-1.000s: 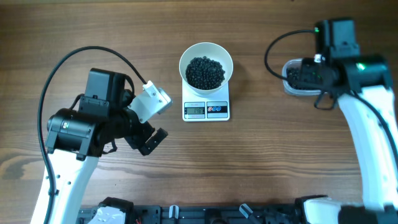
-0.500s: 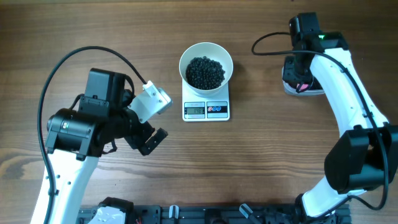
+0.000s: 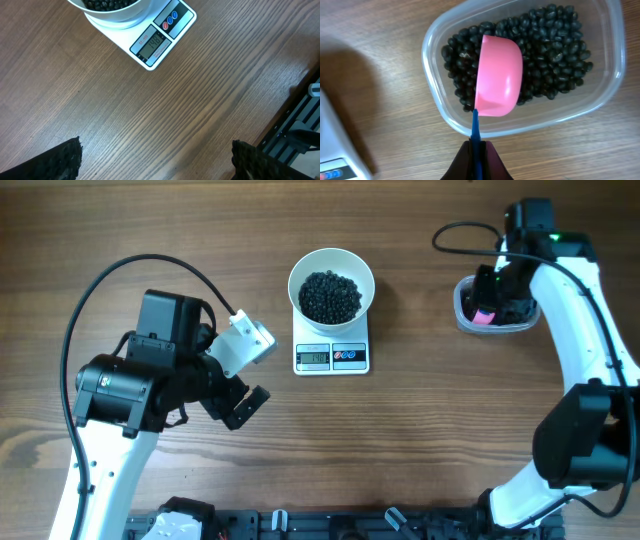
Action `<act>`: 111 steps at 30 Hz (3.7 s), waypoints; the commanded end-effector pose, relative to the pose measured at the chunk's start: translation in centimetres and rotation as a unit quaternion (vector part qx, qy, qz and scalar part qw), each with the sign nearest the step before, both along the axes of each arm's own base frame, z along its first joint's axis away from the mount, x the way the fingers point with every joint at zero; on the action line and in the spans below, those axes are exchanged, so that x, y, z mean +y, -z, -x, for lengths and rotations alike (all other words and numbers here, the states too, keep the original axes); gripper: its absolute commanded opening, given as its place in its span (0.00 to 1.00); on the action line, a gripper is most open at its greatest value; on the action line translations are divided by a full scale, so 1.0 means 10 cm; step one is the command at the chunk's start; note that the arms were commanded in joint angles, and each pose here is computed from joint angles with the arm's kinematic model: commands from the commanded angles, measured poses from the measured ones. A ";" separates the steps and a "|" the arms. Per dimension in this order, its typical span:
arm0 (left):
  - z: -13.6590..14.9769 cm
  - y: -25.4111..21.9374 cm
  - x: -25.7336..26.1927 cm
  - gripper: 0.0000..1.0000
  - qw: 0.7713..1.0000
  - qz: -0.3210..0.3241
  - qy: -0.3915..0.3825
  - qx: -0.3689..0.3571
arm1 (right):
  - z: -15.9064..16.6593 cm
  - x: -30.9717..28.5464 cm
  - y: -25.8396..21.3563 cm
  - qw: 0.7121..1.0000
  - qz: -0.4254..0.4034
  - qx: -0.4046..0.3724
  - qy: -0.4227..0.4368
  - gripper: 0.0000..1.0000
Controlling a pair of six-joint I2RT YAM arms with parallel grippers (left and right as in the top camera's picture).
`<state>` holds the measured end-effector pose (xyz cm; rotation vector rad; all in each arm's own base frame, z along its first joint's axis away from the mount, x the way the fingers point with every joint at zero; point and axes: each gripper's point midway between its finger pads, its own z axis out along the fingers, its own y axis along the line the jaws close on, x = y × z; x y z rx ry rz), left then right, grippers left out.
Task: Scoop item into bowl and weigh 150g on scale
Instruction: 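Lift a small scoop of beans out of the tub, then move the scoop left over the white bowl and tip a few beans in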
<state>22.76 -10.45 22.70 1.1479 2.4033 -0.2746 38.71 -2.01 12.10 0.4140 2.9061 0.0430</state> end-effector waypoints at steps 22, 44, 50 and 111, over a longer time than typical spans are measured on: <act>-0.02 -0.02 0.01 1.00 1.000 -0.001 0.004 -0.005 | 0.21 -0.05 -1.05 0.964 -0.224 -0.141 0.028 0.04; -0.02 -0.02 0.01 1.00 1.000 -0.001 0.004 -0.005 | -0.10 2.10 -1.51 0.914 -0.188 -0.269 -0.237 0.04; -0.02 -0.02 0.01 1.00 1.000 -0.001 0.004 -0.006 | -0.10 2.21 -1.37 0.928 -0.047 -0.287 -0.231 0.04; -0.02 -0.02 0.01 1.00 1.000 -0.001 0.004 -0.006 | -0.11 2.71 -1.01 0.946 -0.154 -0.232 -0.166 0.04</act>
